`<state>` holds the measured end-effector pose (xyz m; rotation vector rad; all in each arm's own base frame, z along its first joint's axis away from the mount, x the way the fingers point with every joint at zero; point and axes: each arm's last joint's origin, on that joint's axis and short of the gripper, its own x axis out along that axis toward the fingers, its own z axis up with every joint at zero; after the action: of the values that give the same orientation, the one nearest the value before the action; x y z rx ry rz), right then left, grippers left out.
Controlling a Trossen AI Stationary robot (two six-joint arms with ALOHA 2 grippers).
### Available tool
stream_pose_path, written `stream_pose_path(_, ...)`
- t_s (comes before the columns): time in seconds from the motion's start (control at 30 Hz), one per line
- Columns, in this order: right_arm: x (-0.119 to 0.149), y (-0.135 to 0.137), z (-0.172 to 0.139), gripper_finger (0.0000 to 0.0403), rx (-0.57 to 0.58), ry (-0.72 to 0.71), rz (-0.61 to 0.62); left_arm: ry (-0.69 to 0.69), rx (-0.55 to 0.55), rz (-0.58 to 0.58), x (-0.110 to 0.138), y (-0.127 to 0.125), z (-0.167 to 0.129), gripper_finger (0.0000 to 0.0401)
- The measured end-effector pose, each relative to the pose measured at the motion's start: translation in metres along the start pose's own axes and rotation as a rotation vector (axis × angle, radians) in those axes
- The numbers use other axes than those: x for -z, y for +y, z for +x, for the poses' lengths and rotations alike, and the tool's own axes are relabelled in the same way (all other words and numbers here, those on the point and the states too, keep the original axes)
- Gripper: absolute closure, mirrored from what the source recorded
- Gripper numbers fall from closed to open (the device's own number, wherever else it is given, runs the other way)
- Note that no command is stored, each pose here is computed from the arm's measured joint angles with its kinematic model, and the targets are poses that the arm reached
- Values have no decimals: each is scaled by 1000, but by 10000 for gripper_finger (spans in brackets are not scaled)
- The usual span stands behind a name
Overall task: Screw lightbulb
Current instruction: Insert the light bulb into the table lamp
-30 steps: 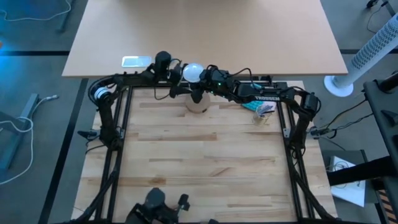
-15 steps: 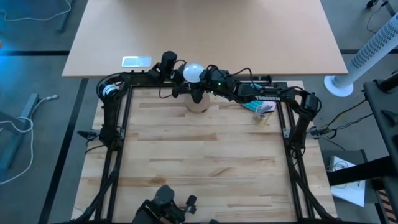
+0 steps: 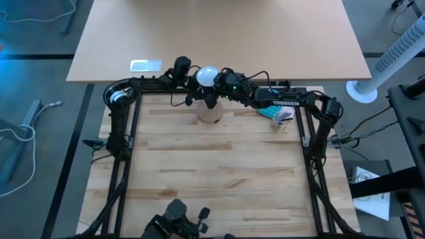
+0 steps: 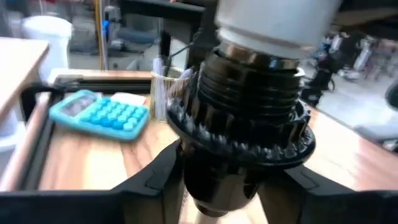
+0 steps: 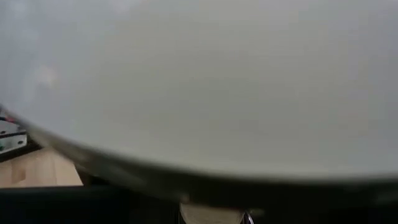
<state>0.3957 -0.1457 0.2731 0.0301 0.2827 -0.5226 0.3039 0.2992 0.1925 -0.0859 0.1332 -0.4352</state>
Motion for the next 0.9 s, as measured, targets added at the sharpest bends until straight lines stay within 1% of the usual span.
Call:
stream_pose_path(0.07, 1, -2, 0, 263, 13, 4, -6, 9, -45, -13, -3, -1, 0, 260)
stream_pose_path(0.27, 0, -7, 1, 259, 63, 2, -5, 54, -250, -7, -12, -13, 0, 260)
stream_pose_path(0.47, 0, -9, 1, 262, 86, 2, 3, 35, -398, -21, -11, -28, 5, 260)
stream_pose_path(0.6, 0, -10, 1, 264, 110, 2, 21, 6, -533, -25, -8, -35, 13, 260)
stream_pose_path(0.73, 2, -13, 1, 257, 161, 22, 51, 22, -671, -1, -9, -40, 28, 260)
stream_pose_path(0.8, 3, -14, 1, 258, 172, 33, 50, 27, -710, 13, -10, -42, 33, 245)
stream_pose_path(0.9, 2, -14, 0, 262, 170, 29, 60, 28, -716, 27, -11, -42, 32, 204)
